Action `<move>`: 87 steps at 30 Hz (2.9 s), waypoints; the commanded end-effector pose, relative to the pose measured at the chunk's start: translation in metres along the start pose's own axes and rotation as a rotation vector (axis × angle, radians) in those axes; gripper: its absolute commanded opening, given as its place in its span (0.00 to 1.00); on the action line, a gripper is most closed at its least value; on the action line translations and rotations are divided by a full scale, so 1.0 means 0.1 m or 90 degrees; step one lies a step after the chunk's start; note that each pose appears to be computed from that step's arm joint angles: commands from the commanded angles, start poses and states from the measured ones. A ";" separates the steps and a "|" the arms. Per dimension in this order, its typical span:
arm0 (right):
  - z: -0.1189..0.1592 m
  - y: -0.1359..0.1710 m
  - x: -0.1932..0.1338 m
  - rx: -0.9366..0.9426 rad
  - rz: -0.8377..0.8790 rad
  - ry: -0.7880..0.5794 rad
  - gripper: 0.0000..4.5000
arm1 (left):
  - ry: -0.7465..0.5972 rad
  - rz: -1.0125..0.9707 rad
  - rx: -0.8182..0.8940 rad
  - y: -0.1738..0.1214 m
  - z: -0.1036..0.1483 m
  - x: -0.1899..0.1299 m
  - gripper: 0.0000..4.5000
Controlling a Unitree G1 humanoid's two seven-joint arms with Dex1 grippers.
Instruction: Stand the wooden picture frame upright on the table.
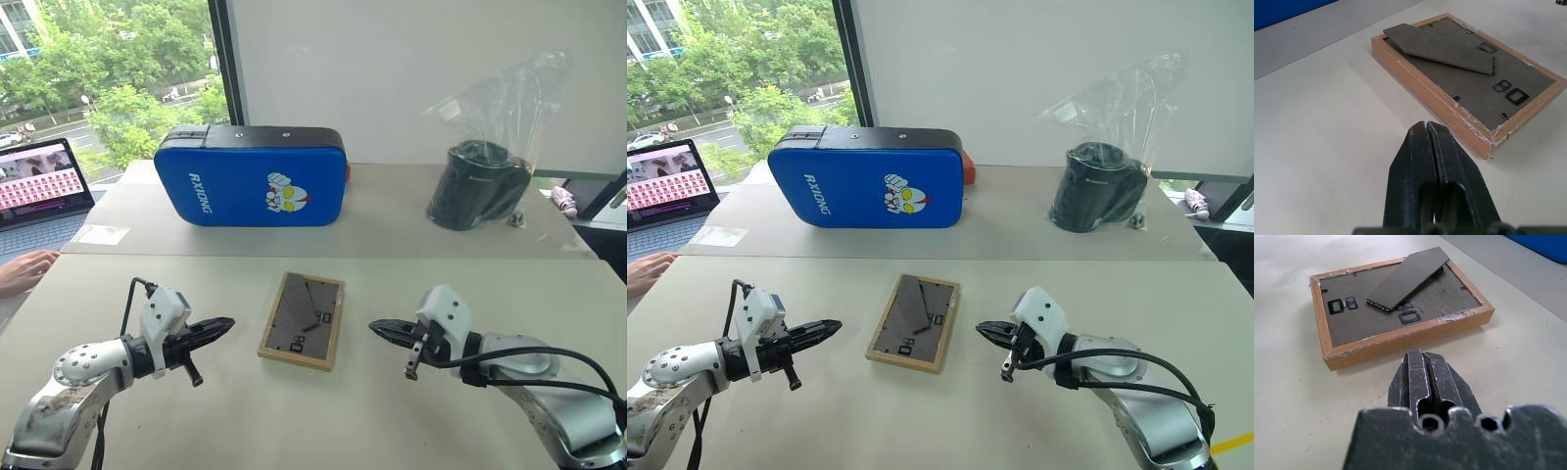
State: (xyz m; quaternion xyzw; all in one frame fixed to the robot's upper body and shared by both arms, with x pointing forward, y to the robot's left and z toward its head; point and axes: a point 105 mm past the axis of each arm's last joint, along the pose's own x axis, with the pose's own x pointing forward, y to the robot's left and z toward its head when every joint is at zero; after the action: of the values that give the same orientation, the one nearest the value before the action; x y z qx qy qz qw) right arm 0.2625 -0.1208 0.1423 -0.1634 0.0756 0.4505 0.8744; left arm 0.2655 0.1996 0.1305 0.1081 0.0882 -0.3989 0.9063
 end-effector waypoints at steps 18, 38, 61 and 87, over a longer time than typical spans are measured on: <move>-0.06 0.14 0.81 -0.109 -0.043 0.102 0.00 | 0.057 0.001 0.119 -0.28 -0.27 0.75 0.02; -0.10 0.32 0.72 -0.078 0.009 0.123 0.00 | 0.152 0.021 0.103 -0.19 -0.57 0.33 0.02; -0.30 0.17 0.68 -0.081 0.034 0.170 0.00 | -0.100 -0.117 0.865 -0.23 -0.48 0.13 0.65; -0.35 0.42 0.73 -0.010 0.089 0.205 0.00 | -0.227 -0.225 0.871 -0.50 -0.56 0.49 0.65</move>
State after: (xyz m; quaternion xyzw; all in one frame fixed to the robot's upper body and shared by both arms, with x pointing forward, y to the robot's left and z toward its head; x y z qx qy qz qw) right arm 0.2795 -0.0652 0.0880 -0.2437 0.2127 0.4543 0.8301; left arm 0.2785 0.1582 0.0755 0.5996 -0.3144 -0.4607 0.5740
